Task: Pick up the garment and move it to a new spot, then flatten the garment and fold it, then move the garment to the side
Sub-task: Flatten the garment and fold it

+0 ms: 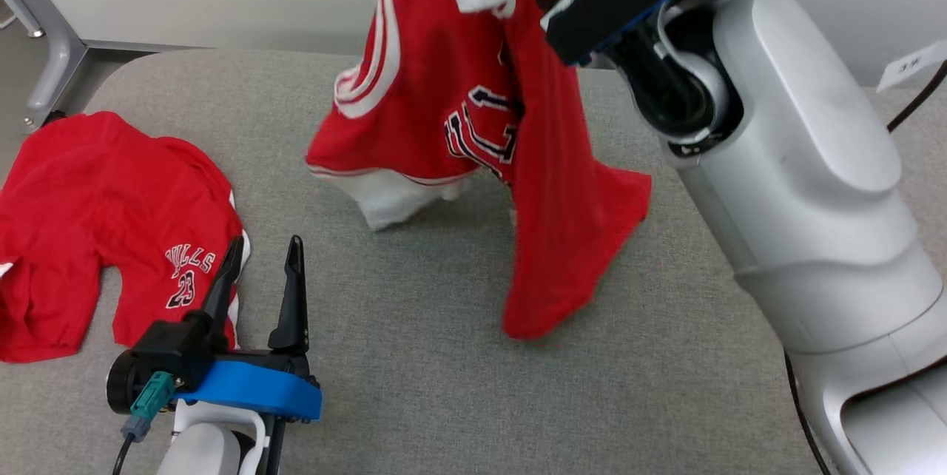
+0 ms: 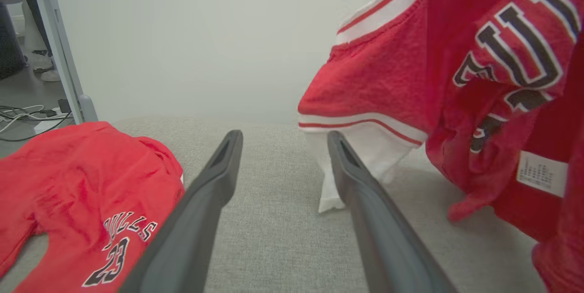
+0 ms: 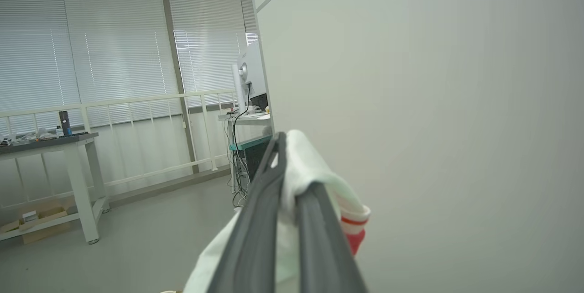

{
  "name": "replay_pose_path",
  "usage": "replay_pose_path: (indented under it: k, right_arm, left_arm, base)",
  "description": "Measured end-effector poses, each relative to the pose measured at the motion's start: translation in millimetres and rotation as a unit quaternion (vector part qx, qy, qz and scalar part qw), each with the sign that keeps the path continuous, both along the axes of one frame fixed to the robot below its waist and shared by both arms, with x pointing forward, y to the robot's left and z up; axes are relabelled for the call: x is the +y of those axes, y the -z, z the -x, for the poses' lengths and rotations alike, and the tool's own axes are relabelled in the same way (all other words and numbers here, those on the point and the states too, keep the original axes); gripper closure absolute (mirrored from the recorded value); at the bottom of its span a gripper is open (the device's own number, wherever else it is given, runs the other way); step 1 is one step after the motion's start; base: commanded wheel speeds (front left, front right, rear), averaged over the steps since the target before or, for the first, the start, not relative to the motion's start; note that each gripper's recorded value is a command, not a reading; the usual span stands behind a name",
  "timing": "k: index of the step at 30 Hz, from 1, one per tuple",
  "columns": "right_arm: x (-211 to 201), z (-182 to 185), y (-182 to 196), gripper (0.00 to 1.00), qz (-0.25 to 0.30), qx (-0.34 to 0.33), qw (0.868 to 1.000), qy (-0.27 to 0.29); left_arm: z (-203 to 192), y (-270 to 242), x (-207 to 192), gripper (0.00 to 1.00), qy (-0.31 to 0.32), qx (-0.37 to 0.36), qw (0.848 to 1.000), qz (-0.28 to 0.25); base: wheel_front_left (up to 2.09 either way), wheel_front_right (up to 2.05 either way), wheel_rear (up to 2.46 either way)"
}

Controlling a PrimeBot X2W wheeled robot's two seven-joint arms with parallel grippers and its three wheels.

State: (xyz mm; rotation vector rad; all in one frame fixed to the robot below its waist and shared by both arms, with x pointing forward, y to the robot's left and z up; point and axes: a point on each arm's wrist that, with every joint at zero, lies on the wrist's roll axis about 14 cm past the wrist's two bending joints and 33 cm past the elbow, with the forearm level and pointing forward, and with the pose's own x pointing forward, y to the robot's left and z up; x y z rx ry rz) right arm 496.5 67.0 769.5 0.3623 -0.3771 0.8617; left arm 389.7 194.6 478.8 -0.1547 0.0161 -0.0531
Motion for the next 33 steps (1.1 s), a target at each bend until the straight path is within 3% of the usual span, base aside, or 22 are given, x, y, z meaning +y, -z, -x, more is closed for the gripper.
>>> replay_pose_path:
  k: [5,8,13,19,26,33]
  right_arm:
    - [-23.3,-11.8,-46.1,1.0,-0.075,-0.036,0.996,0.027]
    - [-42.4,-25.8,-46.3,1.0,-0.091,-0.029,0.994,0.058]
    - [-78.1,-52.1,16.4,1.0,-0.053,0.035,0.99,0.128]
    - [-148.5,-55.0,124.0,1.0,-0.009,0.143,0.964,0.222]
    - [-205.4,-0.9,211.7,1.0,0.022,0.236,0.931,0.277]
    - [-262.5,63.2,262.1,1.0,0.048,0.305,0.886,0.345]
  left_arm:
    - [-0.9,-2.6,3.6,0.0,-0.005,-0.004,1.0,-0.002]
    - [-5.1,-4.4,1.2,0.0,-0.001,-0.008,1.0,-0.003]
    - [-13.8,-3.6,-8.1,0.0,0.012,-0.01,1.0,-0.002]
    - [-20.6,-2.5,-23.0,0.0,0.032,-0.01,0.999,0.002]
    - [-18.5,-5.4,-32.7,0.0,0.047,-0.014,0.999,0.002]
    - [-18.9,-5.2,-36.8,0.0,0.054,-0.014,0.998,0.001]
  base:
    - [0.0,0.0,0.0]
    - [0.0,0.0,0.0]
    - [0.0,0.0,0.0]
    - [0.0,0.0,0.0]
    - [0.0,0.0,0.0]
    - [0.0,0.0,0.0]
